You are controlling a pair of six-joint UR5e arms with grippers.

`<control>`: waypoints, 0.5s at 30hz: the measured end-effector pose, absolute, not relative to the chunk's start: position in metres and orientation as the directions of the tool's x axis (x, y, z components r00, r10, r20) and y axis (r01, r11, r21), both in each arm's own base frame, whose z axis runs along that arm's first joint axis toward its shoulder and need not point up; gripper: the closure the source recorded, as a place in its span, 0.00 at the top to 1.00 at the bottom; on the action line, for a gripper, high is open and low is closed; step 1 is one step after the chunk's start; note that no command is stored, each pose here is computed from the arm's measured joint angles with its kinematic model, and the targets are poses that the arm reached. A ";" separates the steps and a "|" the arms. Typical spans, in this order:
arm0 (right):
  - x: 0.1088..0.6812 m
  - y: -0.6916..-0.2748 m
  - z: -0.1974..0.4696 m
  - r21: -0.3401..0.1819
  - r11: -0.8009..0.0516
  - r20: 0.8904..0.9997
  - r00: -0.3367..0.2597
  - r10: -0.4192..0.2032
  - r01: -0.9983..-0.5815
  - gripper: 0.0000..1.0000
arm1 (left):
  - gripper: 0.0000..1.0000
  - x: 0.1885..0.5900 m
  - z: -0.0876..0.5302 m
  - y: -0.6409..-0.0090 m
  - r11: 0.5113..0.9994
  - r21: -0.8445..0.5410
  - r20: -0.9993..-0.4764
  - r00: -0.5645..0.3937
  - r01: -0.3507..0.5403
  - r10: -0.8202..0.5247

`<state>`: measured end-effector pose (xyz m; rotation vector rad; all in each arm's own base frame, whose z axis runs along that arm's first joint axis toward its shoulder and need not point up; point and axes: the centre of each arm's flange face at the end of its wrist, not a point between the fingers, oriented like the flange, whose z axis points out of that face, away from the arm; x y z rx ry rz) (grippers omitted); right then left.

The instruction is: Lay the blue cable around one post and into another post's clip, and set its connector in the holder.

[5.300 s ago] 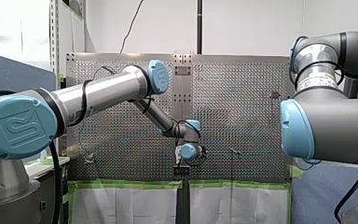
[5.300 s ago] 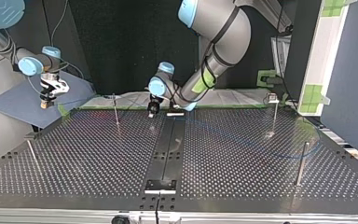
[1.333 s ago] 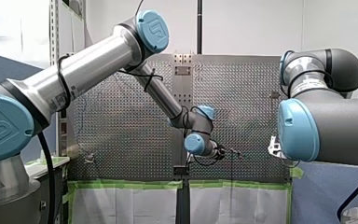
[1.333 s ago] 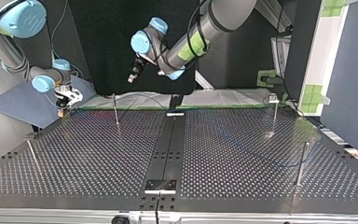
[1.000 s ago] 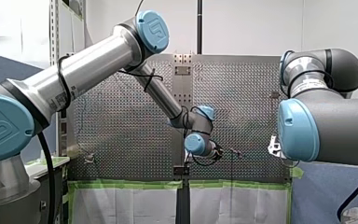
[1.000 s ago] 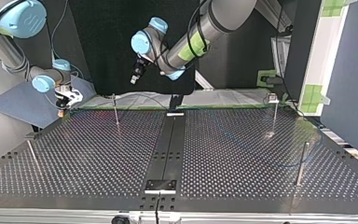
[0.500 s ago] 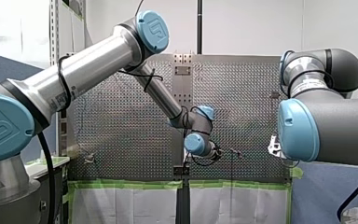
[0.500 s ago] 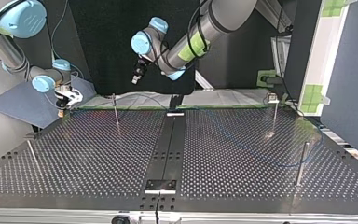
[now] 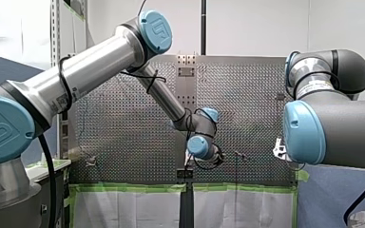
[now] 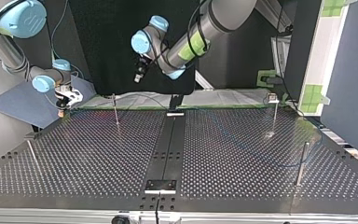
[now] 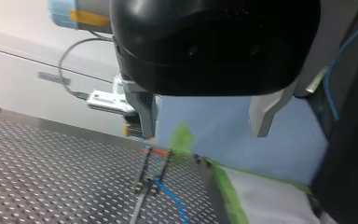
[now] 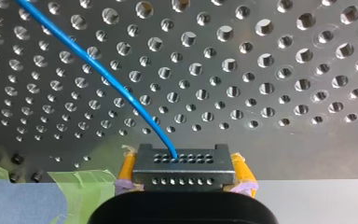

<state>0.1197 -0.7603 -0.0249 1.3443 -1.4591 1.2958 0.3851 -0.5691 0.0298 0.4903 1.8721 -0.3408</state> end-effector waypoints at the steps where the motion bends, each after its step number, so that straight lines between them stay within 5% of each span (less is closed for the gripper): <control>1: 0.120 -0.760 -0.025 -0.182 -0.066 0.962 -0.164 -0.219 -0.981 0.00 | 0.99 0.383 0.030 -0.567 0.873 0.011 -0.937 -0.299 0.487 0.179; 15: 0.122 -0.760 -0.025 -0.182 -0.078 0.961 -0.161 -0.224 -0.980 0.00 | 0.99 0.373 0.066 -0.549 0.884 -0.018 -0.960 -0.254 0.468 0.115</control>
